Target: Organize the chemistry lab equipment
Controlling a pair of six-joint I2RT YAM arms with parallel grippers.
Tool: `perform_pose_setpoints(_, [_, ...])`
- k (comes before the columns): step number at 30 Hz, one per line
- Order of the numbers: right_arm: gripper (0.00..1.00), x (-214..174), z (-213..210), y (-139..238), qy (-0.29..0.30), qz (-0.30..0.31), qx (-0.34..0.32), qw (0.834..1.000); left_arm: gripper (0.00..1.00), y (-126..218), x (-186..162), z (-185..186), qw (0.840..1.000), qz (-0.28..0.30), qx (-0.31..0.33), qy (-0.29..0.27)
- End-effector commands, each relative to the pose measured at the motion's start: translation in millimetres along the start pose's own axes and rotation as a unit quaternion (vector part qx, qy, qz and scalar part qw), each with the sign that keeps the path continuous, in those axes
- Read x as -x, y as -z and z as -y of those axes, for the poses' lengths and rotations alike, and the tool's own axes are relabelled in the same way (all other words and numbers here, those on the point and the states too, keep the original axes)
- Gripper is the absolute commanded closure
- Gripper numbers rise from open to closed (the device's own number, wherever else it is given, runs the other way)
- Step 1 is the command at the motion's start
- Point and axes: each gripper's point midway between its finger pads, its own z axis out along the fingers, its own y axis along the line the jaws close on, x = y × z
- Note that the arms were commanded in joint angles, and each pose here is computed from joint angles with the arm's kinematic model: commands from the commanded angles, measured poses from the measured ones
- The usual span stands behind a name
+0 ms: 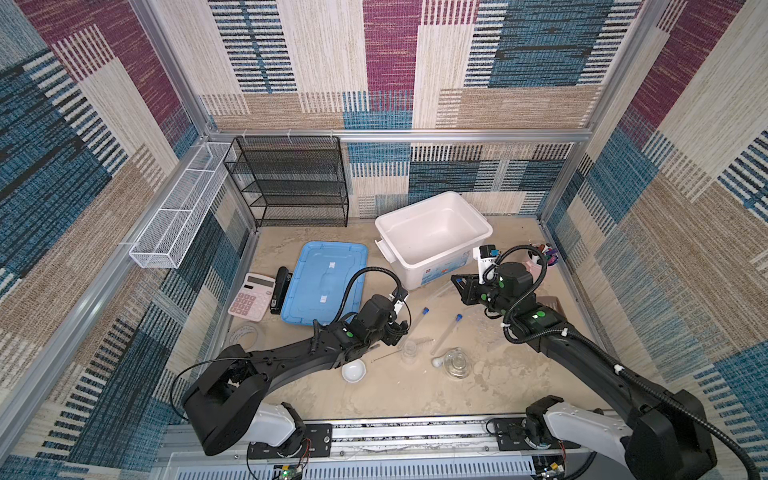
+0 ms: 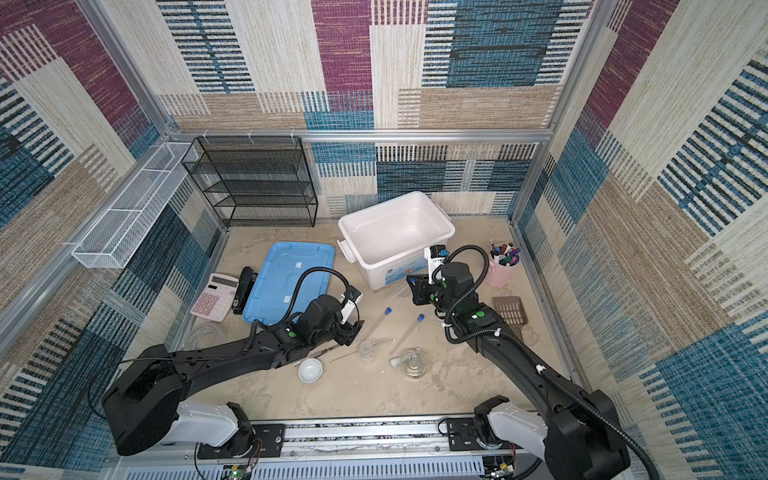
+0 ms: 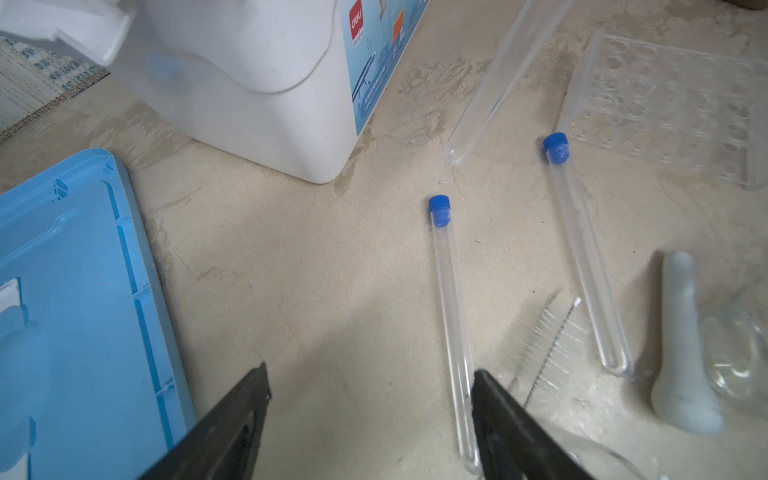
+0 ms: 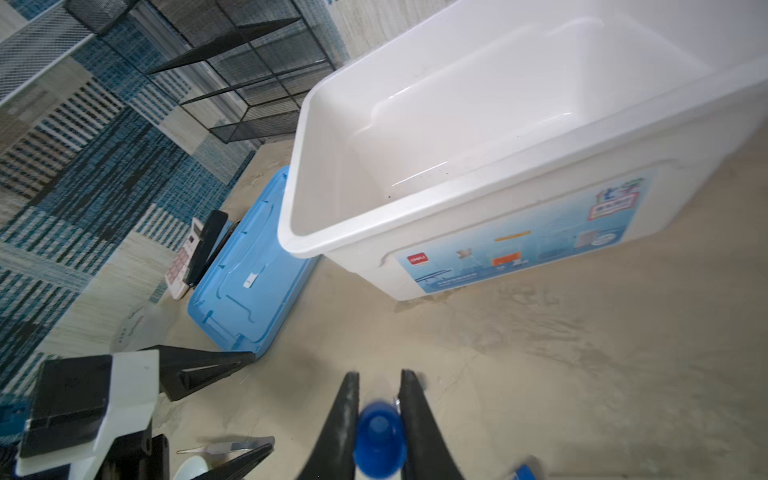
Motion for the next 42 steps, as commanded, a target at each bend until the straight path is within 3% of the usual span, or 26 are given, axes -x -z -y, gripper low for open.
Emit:
perform_pose_setpoints(1, [0.86, 1.2, 27.5, 12.9, 0.009, 0.005, -0.086, 0.996, 0.21, -3.0, 2.9, -2.9, 1.000, 0.002, 0.009, 0.015])
perform_pose_setpoints(11, [0.87, 5.4, 57.5, 37.7, 0.032, -0.005, -0.208, 0.978, 0.21, -7.2, -0.3, -1.7, 1.000, -0.006, 0.008, 0.019])
perform_pose_setpoints(21, [0.88, -5.3, 60.1, 44.4, 0.059, -0.019, -0.255, 0.965, 0.21, -8.7, -7.1, -2.4, 1.000, -0.016, 0.011, 0.024])
perform_pose_setpoints(42, [0.88, -19.5, 59.9, 41.2, 0.065, -0.035, -0.255, 0.964, 0.21, -14.9, -16.5, 1.6, 0.999, -0.030, 0.004, 0.038])
